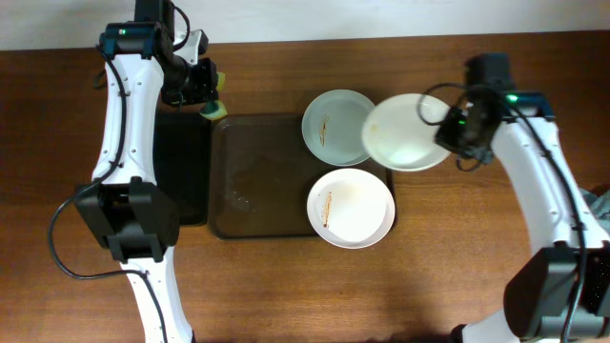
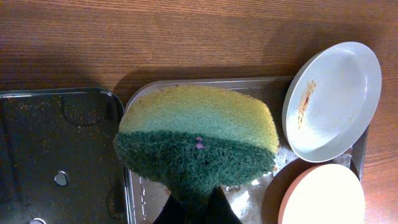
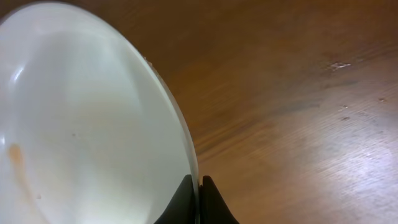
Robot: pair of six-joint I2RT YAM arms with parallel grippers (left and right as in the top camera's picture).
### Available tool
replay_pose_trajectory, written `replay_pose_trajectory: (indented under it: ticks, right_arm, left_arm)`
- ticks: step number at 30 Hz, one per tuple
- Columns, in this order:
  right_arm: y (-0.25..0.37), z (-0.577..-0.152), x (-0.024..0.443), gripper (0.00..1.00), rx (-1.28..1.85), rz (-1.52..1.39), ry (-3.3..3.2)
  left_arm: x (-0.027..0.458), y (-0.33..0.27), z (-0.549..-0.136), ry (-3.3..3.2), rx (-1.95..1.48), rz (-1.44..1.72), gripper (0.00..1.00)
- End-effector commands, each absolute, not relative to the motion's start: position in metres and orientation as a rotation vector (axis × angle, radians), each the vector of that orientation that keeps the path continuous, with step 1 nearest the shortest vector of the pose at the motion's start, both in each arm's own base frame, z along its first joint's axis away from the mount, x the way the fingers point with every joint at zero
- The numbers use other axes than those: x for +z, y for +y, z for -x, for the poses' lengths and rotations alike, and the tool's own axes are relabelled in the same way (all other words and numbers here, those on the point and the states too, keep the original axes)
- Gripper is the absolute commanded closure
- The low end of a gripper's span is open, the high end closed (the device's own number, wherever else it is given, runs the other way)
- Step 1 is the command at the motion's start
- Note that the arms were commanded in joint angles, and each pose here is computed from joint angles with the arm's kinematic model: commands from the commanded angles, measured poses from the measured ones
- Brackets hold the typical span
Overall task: Clean dirty plates on tray and stack at the side
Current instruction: 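Lift the cleaned plate with the right gripper and place it right of the tray, then grasp the front-right white plate with the right gripper and pull it left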
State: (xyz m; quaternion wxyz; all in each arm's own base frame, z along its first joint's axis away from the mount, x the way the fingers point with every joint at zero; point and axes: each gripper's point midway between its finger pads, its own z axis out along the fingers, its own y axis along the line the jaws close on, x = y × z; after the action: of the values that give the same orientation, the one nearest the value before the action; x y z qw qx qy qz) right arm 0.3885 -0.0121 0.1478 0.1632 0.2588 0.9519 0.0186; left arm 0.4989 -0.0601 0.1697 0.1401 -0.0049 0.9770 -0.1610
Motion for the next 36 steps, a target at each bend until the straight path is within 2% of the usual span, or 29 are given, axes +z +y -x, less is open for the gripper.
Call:
replay_pose_trajectory:
  ticks: [1, 5, 7, 9, 10, 13, 14, 17, 19, 23, 25, 29, 30, 31, 36]
  right_arm:
    - [-0.09, -0.358, 0.107, 0.96, 0.041, -1.049, 2.671]
    - [-0.142, -0.349, 0.066, 0.96, 0.015, -1.203, 2.522]
    - [-0.141, -0.351, 0.062, 0.95, 0.016, -1.186, 2.513]
    - [-0.131, -0.353, 0.063, 0.2, 0.088, -1.119, 2.557]
    - [-0.117, -0.357, 0.07, 0.17, 0.2, -1.05, 2.593]
    - [-0.071, -0.356, 0.126, 0.18, 0.351, -0.86, 2.689]
    - [-0.038, -0.35, 0.139, 0.2, 0.372, -0.742, 2.736]
    - [0.035, -0.33, 0.115, 0.3, 0.383, -0.565, 2.932]
    - [0.063, -0.315, 0.087, 0.36, 0.339, -0.573, 3.027]
    - [0.079, -0.304, 0.05, 0.52, 0.118, -0.476, 3.135]
    - [0.086, -0.31, 0.036, 0.6, 0.09, -0.323, 3.149]
    - [0.087, -0.303, 0.001, 0.66, 0.008, -0.276, 3.238]
    - [0.09, -0.3, -0.002, 0.81, 0.006, -0.26, 3.253]
    - [0.097, -0.299, -0.001, 0.89, 0.034, -0.243, 3.257]
    - [0.107, -0.306, 0.014, 0.94, 0.011, -0.184, 3.243]
  left_arm:
    - [0.172, -0.06, -0.503, 2.804, -0.464, 0.02, 0.99]
    - [0.173, -0.06, -0.506, 2.79, -0.463, 0.017, 0.99]
    - [0.174, -0.06, -0.508, 2.782, -0.463, 0.015, 0.99]
    - [0.174, -0.06, -0.508, 2.782, -0.463, 0.015, 0.99]
    - [0.174, -0.06, -0.508, 2.783, -0.462, 0.015, 0.99]
    - [0.174, -0.06, -0.508, 2.783, -0.462, 0.015, 0.99]
    - [0.174, -0.06, -0.508, 2.782, -0.462, 0.015, 0.99]
    - [0.174, -0.06, -0.508, 2.781, -0.462, 0.015, 0.99]
    - [0.174, -0.06, -0.508, 2.783, -0.462, 0.015, 0.99]
    - [0.174, -0.06, -0.508, 2.783, -0.462, 0.015, 0.99]
    - [0.174, -0.06, -0.508, 2.783, -0.462, 0.015, 0.99]
    - [0.174, -0.06, -0.508, 2.783, -0.462, 0.015, 0.99]
    - [0.174, -0.06, -0.508, 2.783, -0.462, 0.015, 0.99]
    - [0.174, -0.06, -0.508, 2.782, -0.462, 0.015, 0.99]
    - [0.174, -0.06, -0.509, 2.78, -0.462, 0.014, 0.99]
